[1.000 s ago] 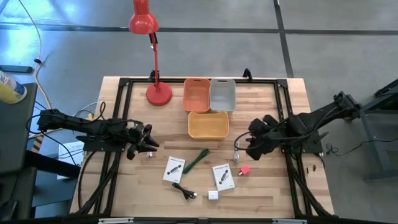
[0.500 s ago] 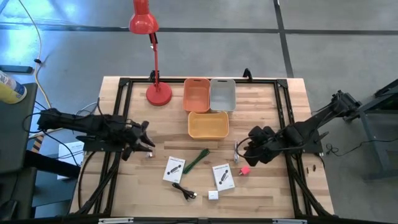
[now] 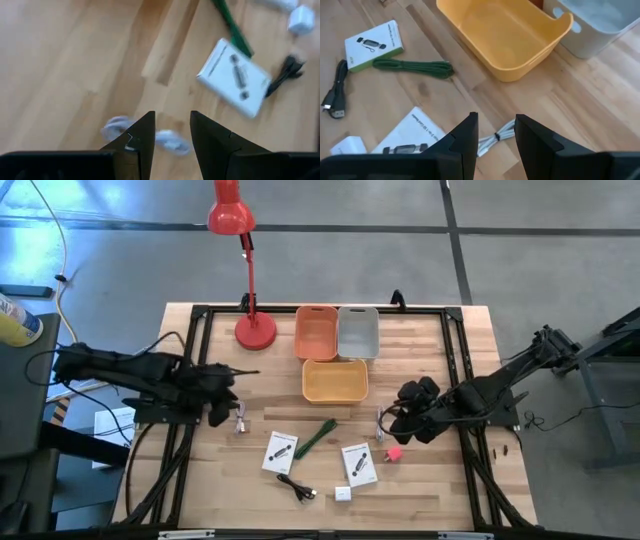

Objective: Pick and place items into bin
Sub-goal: Put the left white charger cable into the orange bin

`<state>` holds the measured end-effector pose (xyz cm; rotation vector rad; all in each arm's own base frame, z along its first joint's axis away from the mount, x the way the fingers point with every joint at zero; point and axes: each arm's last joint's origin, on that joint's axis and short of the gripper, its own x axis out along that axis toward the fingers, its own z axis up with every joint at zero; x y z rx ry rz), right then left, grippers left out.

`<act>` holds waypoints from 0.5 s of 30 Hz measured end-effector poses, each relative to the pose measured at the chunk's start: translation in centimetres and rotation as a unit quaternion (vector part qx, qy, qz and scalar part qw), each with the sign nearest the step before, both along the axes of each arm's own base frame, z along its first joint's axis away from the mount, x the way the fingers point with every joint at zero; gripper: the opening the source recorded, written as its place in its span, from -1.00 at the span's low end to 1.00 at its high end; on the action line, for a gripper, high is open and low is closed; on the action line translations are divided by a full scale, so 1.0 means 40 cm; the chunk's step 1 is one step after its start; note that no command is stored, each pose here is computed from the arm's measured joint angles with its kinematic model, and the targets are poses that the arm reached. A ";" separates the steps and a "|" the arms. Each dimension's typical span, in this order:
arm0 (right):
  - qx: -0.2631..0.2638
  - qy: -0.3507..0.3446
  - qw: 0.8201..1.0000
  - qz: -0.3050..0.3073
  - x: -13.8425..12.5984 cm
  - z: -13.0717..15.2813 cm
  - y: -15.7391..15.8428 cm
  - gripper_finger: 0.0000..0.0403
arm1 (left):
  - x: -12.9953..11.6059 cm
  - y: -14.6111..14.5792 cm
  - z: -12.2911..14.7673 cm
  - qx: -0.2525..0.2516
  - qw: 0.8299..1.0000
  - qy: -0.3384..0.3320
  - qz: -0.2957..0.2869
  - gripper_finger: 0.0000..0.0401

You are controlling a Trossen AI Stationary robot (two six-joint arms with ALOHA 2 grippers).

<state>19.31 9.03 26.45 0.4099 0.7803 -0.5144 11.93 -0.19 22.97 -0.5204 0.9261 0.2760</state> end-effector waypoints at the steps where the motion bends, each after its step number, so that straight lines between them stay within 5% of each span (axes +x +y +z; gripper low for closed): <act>1: -0.004 0.001 1.000 0.002 -0.001 0.001 -0.001 -0.41 | 0.012 0.000 -0.003 -0.001 1.000 0.001 0.001 -0.45; 7: -0.007 -0.014 1.000 0.000 -0.014 0.017 -0.011 -0.41 | 0.057 -0.006 -0.037 -0.049 0.997 0.056 0.014 -0.45; 15: 0.001 -0.035 0.999 0.001 -0.041 0.044 -0.026 -0.41 | 0.078 -0.012 -0.110 -0.095 0.970 0.215 0.058 -0.39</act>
